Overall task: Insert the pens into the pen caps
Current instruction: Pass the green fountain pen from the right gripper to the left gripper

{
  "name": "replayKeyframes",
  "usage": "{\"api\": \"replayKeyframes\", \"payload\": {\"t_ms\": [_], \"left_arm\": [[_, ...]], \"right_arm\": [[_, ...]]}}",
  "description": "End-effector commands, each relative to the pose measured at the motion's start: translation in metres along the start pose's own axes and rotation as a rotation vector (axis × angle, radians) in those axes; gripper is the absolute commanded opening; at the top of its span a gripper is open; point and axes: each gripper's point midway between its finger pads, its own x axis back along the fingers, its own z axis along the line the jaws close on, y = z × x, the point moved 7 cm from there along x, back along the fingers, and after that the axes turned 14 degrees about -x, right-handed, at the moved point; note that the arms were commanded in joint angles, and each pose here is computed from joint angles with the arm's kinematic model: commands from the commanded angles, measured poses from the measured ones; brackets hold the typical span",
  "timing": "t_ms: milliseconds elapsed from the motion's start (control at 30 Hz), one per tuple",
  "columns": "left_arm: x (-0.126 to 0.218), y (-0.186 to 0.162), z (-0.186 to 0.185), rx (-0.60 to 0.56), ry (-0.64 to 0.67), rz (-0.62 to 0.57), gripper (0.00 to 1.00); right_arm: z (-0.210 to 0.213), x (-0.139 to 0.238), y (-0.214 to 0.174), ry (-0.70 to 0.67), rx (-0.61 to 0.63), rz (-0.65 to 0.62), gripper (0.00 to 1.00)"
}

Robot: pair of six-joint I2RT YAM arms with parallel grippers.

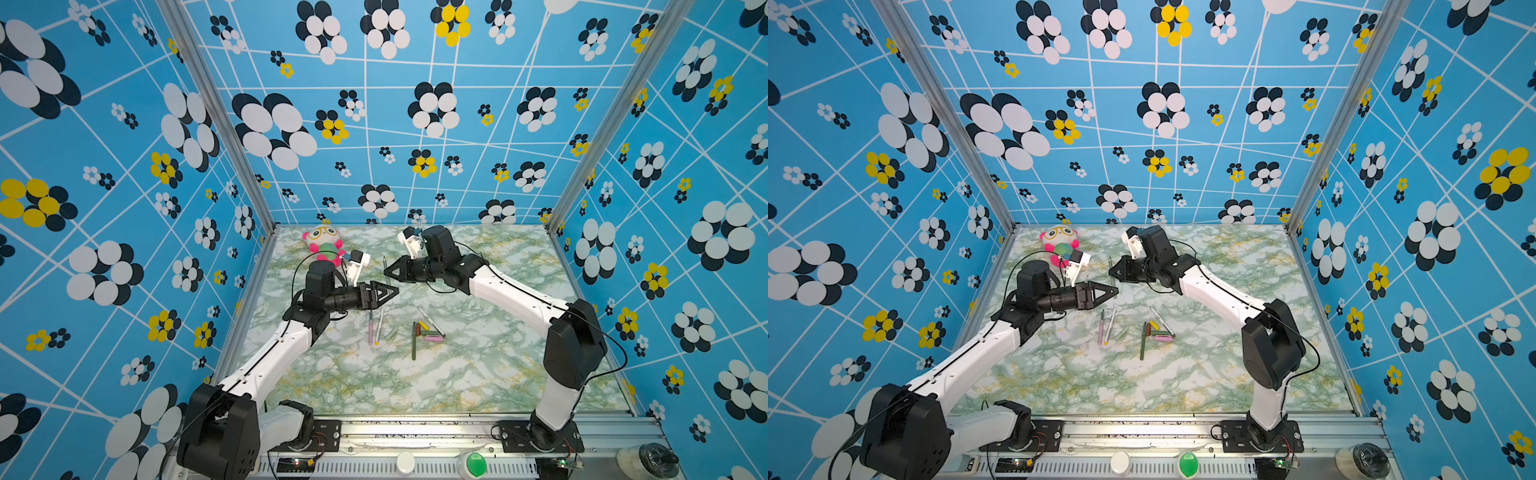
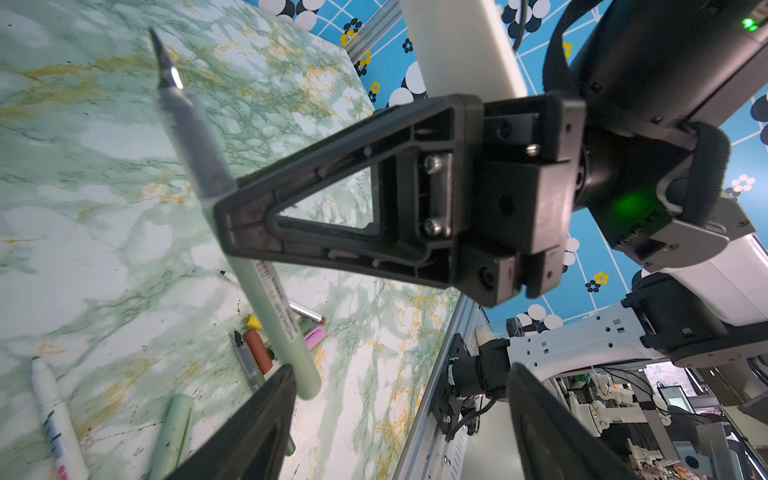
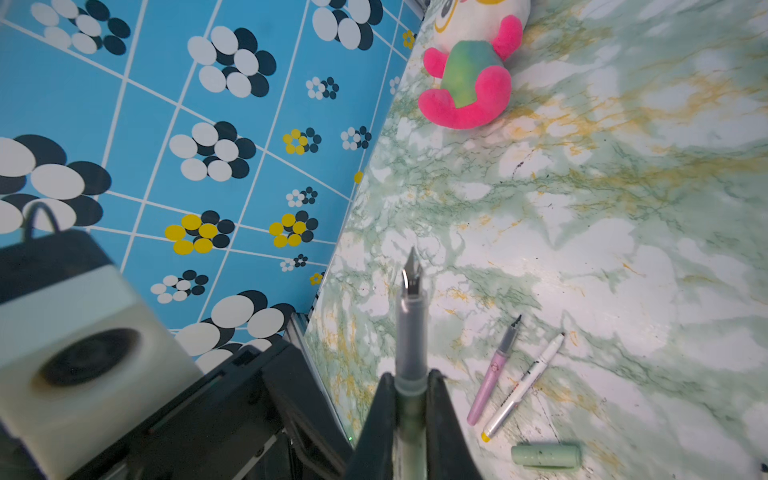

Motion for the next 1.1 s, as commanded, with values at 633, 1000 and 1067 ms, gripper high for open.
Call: {"api": "replayKeyframes", "payload": {"t_ms": [633,1000,1067], "left_arm": [[-0.005,0.026,0.003,-0.039,0.060,-0.079,0.55],[-0.005,0.023,0.007,-0.021,0.082,-0.078,0.22],[-0.005,0.022,0.009,-0.019,0.094,-0.078,0.18]], "right_arm": [[0.033,0.015,-0.002,0.135,0.035,-0.042,0.05],[0.032,0.016,-0.002,0.131,0.038,-0.057,0.05],[0.032,0.017,-0.001,0.130,0.038,-0.061,0.05]]}}
